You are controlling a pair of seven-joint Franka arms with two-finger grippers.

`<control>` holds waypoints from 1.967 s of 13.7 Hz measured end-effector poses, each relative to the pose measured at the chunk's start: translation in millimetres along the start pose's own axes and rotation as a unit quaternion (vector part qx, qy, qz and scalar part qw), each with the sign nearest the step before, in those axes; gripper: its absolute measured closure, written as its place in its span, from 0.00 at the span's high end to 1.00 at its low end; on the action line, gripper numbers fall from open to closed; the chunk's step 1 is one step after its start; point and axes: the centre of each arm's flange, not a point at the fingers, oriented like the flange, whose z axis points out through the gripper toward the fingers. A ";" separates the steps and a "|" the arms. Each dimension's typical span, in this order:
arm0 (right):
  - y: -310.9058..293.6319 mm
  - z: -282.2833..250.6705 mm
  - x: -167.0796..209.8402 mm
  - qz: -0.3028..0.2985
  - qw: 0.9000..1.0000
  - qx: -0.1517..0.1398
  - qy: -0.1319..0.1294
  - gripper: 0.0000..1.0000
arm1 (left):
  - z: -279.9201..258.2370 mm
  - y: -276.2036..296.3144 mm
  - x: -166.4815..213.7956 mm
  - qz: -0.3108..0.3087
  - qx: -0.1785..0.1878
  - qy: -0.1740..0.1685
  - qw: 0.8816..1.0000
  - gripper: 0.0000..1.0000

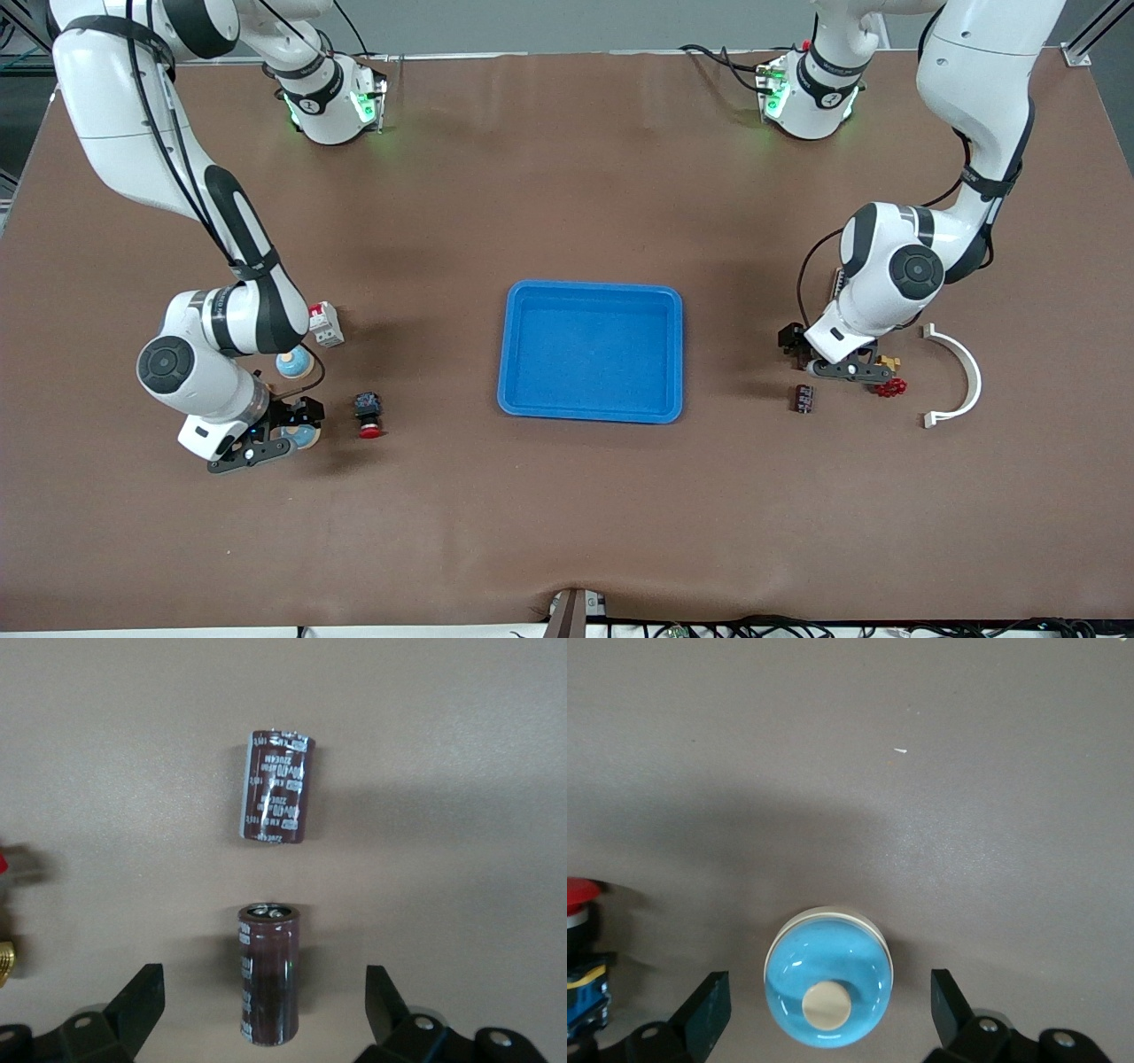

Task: Place electrolytic capacitor and blue bell in tray
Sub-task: 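Grasp the blue bell with the right gripper while the left grasps the capacitor, then carry the bell and the capacitor over the blue tray with both grippers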

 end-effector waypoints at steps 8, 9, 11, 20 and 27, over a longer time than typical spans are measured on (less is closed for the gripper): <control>0.6 11.5 -1.8 0.001 1.000 0.000 0.002 1.00 | 1.2 -0.2 -0.2 -0.005 0.000 -0.001 1.000 1.00; 0.6 12.7 -1.8 0.001 1.000 0.000 0.003 1.00 | 1.3 -0.2 -0.2 -0.005 0.000 -0.001 1.000 1.00; 0.6 13.5 -1.8 0.001 1.000 -0.001 0.004 1.00 | 1.6 -0.2 -0.3 -0.005 0.000 -0.001 1.000 1.00; 0.8 12.3 -0.3 0.001 1.000 -0.001 0.006 0.65 | 13.9 -0.6 -0.5 -0.006 -0.002 0.007 1.000 0.97; 0.1 -17.3 18.9 0.002 1.000 0.004 -0.003 0.65 | 15.6 -2.7 -2.4 -0.008 -0.002 0.004 1.000 0.52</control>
